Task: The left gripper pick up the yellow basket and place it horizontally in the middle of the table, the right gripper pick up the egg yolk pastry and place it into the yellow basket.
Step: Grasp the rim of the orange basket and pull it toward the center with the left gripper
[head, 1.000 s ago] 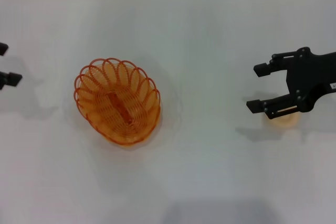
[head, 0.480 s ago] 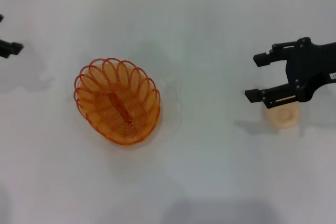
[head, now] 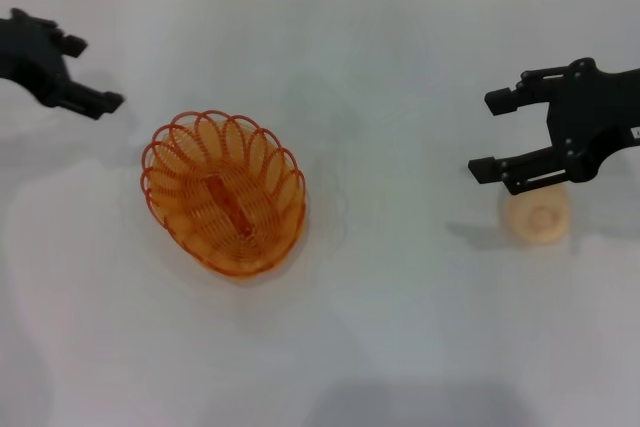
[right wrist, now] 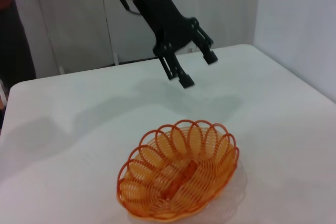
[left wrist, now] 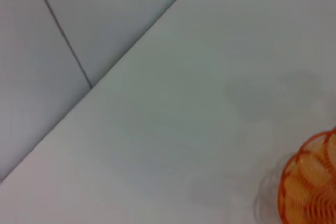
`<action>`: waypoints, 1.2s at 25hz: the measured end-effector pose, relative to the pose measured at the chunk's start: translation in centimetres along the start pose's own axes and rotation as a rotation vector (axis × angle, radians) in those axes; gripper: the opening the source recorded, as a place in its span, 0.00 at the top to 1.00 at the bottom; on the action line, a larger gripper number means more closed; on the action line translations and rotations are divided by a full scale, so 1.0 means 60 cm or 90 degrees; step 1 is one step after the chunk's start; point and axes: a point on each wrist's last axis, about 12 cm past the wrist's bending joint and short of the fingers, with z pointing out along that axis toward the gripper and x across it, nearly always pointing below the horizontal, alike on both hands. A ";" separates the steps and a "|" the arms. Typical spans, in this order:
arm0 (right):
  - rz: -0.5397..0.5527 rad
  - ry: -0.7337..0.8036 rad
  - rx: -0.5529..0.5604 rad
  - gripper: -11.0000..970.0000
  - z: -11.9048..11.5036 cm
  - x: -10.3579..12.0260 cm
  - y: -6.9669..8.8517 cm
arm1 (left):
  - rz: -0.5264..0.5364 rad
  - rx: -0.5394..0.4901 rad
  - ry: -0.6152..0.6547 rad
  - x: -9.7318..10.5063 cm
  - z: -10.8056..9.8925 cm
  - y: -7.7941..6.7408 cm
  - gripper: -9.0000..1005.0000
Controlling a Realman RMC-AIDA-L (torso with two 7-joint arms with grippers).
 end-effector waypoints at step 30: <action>-0.005 -0.002 -0.007 0.16 0.002 -0.007 0.001 | 0.041 0.043 0.001 -0.026 0.077 -0.032 0.12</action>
